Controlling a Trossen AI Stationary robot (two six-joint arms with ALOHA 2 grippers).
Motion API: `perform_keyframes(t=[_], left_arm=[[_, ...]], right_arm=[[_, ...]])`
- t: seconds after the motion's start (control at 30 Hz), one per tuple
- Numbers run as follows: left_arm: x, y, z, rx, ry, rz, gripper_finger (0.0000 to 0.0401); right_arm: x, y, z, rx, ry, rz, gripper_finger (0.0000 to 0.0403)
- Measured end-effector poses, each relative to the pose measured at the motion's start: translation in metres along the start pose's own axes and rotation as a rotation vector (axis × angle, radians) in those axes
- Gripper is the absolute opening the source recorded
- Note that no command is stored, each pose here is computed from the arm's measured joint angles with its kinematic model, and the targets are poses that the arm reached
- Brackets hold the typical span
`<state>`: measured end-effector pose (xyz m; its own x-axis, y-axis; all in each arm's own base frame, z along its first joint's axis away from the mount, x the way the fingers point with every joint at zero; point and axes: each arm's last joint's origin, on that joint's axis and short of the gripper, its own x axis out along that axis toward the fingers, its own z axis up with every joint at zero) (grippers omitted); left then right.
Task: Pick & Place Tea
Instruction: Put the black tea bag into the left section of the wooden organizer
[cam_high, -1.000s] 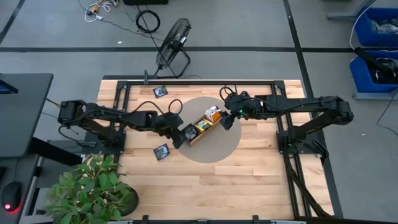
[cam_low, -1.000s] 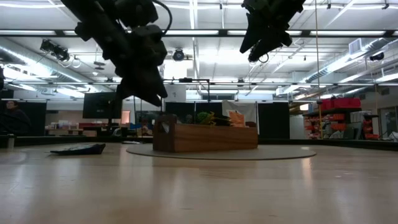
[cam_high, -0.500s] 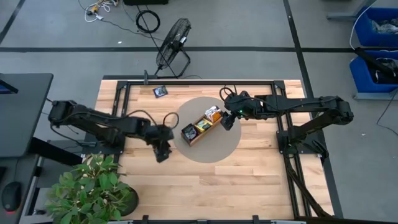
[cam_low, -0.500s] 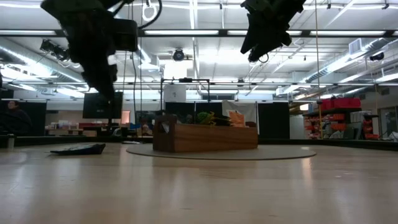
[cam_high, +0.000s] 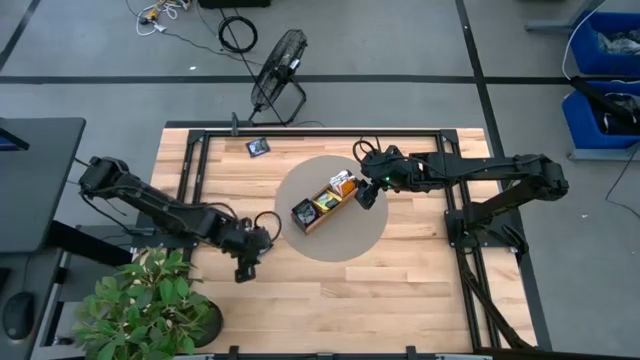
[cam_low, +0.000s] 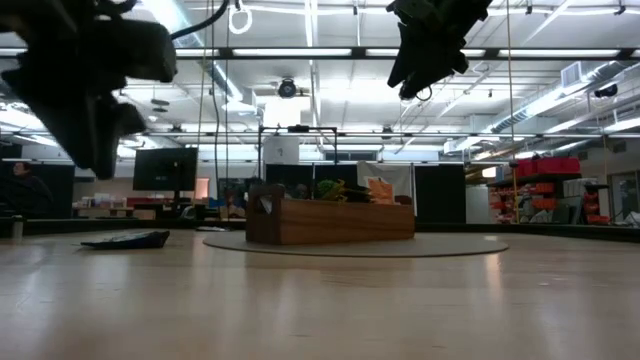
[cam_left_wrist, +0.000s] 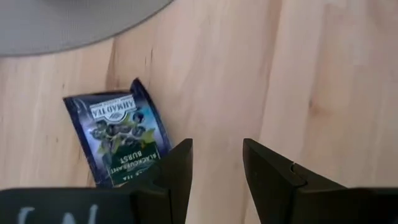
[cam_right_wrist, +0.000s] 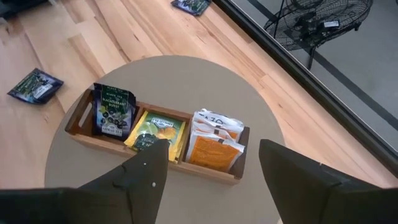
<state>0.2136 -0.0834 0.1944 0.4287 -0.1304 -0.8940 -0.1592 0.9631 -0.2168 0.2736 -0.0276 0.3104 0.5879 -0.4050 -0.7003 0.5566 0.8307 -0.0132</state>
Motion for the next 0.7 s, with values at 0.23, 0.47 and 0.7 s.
perform_keyframes(t=[0.23, 0.47, 0.7], left_arm=[[0.015, 0.010, -0.016, -0.007, 0.031, 0.047, 0.0147], [0.026, 0.013, -0.024, 0.077, 0.044, 0.041, 0.0147], [0.045, 0.016, -0.027, 0.085, 0.100, 0.113, 0.0147]], right_arm=[[0.000, 0.000, 0.001, -0.017, -0.008, 0.003, 0.0259], [0.000, 0.000, 0.001, -0.011, -0.006, 0.002, 0.0259], [0.000, 0.000, 0.000, 0.005, -0.003, 0.001, 0.0259]])
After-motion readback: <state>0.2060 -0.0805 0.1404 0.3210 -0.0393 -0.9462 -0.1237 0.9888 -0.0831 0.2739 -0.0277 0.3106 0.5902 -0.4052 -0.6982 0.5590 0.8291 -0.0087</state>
